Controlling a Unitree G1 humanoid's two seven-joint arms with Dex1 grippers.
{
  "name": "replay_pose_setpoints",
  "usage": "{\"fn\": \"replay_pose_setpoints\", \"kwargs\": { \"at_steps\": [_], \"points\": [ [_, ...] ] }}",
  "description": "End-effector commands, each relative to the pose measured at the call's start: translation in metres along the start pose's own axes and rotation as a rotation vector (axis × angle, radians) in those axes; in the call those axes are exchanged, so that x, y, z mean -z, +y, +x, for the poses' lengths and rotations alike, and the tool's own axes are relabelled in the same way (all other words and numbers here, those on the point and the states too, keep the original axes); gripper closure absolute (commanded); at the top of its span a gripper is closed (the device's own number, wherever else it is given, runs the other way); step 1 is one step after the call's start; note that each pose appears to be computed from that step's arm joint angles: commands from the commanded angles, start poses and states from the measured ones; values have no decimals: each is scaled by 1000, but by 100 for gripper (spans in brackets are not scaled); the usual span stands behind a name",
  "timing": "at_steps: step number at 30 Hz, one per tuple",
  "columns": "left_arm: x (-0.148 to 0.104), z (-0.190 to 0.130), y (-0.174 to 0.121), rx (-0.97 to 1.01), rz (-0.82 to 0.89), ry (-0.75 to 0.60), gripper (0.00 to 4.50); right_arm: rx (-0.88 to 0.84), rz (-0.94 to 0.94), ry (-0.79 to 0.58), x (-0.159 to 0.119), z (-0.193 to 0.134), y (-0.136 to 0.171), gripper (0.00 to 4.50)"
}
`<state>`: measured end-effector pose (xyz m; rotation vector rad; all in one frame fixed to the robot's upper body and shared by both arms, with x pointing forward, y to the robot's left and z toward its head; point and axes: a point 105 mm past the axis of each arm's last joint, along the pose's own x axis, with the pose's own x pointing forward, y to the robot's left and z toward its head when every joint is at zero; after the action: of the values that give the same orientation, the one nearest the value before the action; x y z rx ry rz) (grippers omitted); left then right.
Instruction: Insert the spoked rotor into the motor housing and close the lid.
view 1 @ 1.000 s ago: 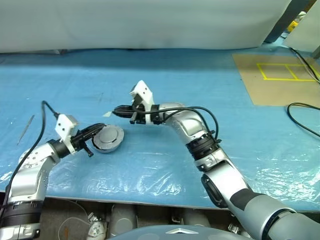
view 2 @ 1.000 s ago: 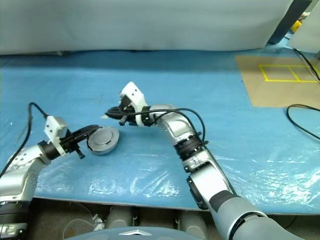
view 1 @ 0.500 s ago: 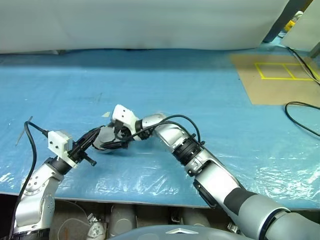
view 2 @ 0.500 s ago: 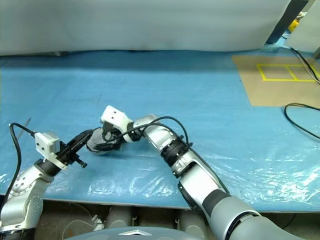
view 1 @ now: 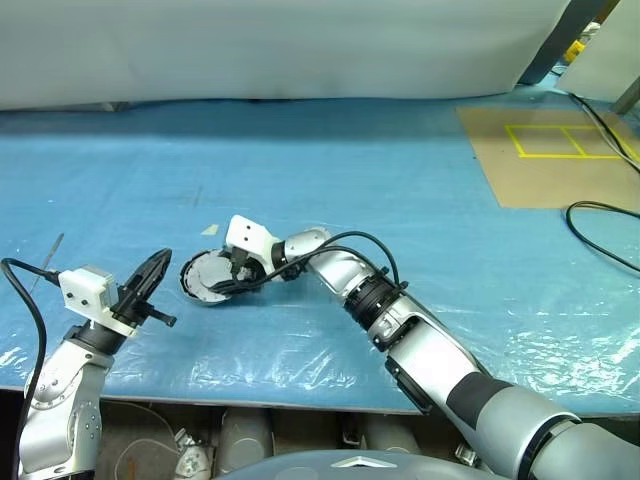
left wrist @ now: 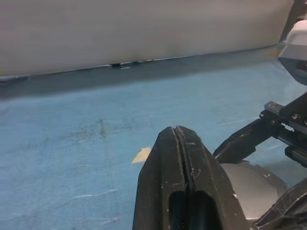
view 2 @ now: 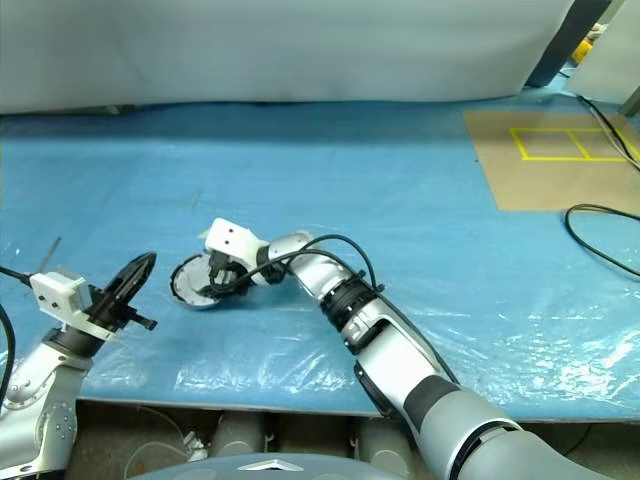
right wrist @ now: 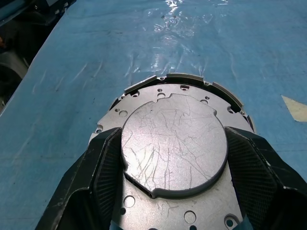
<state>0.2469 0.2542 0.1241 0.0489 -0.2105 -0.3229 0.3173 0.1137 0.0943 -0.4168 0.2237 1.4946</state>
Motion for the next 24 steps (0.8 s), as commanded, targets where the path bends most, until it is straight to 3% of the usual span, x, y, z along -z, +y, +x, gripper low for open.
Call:
{"fn": "replay_pose_setpoints", "kwargs": {
  "at_steps": [1, 14, 24],
  "points": [
    [-13, -5, 5, -23, 23, -46, 450, -68, -63, -58, -34, 15, 12, 155],
    [-8, -7, -2, -2, 9, -22, 450, -252, -239, 23, -24, -16, 0, 155],
    [-6, -2, -3, 30, -1, -10, 450, -248, -281, 133, -4, -38, -20, 155]
  ]
}}
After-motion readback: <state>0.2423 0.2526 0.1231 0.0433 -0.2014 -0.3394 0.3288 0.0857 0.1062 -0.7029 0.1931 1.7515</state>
